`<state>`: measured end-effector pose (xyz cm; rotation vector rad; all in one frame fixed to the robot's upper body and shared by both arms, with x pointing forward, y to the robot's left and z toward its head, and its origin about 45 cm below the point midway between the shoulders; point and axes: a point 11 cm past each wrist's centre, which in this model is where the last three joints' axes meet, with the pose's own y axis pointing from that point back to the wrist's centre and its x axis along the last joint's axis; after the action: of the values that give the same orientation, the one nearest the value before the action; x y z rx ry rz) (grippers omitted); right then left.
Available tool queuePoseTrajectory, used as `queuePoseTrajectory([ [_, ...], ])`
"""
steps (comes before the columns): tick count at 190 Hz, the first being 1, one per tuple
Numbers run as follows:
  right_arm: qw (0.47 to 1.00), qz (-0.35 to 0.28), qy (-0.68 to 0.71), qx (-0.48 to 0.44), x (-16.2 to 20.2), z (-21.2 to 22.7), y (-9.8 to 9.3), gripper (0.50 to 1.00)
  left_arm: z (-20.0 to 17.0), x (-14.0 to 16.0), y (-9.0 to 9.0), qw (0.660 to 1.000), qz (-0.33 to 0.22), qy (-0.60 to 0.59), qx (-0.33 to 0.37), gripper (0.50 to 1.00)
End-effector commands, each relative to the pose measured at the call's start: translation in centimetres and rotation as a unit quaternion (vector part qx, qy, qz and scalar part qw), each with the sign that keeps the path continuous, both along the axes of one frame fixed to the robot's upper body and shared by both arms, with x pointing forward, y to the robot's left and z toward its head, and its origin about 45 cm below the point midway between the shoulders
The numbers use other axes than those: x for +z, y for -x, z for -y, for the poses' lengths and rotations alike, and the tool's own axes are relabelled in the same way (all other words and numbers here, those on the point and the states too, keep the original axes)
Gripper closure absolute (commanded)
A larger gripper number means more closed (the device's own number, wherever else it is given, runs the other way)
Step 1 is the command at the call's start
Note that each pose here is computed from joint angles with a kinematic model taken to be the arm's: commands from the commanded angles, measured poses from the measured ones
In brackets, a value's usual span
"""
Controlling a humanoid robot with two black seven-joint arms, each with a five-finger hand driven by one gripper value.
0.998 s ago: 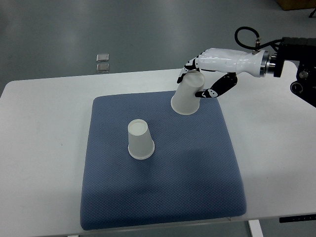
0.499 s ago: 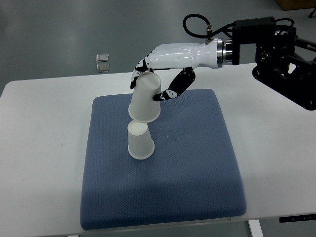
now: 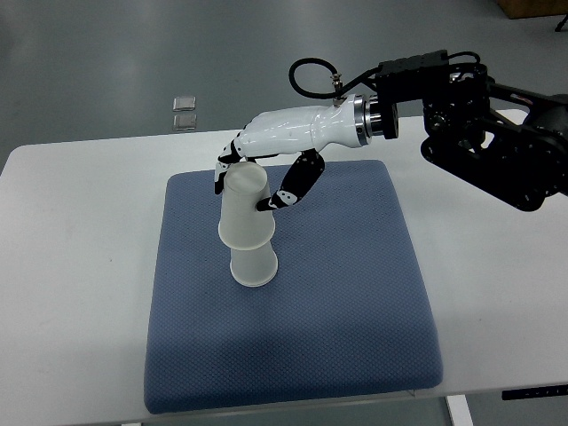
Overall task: Stack paper cups
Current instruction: 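Lower the held cup onto the upside-down cup on the cushion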
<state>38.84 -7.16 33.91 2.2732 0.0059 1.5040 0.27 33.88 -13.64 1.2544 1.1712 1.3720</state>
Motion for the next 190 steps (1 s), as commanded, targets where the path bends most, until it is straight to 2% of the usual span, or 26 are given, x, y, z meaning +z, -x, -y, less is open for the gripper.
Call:
queuePoseTrajectory([
  [1,1.0,0.0,0.003,-0.005,-0.3,0.0,-0.1,1.0,0.0,0.0,0.1,1.0,-0.001,0.0,0.0,0.5],
  [190,1.0,-0.009,0.015,-0.025,-2.3,-0.9,0.1,1.0,0.0,0.0,0.1,1.0,-0.001,0.0,0.0,0.5],
])
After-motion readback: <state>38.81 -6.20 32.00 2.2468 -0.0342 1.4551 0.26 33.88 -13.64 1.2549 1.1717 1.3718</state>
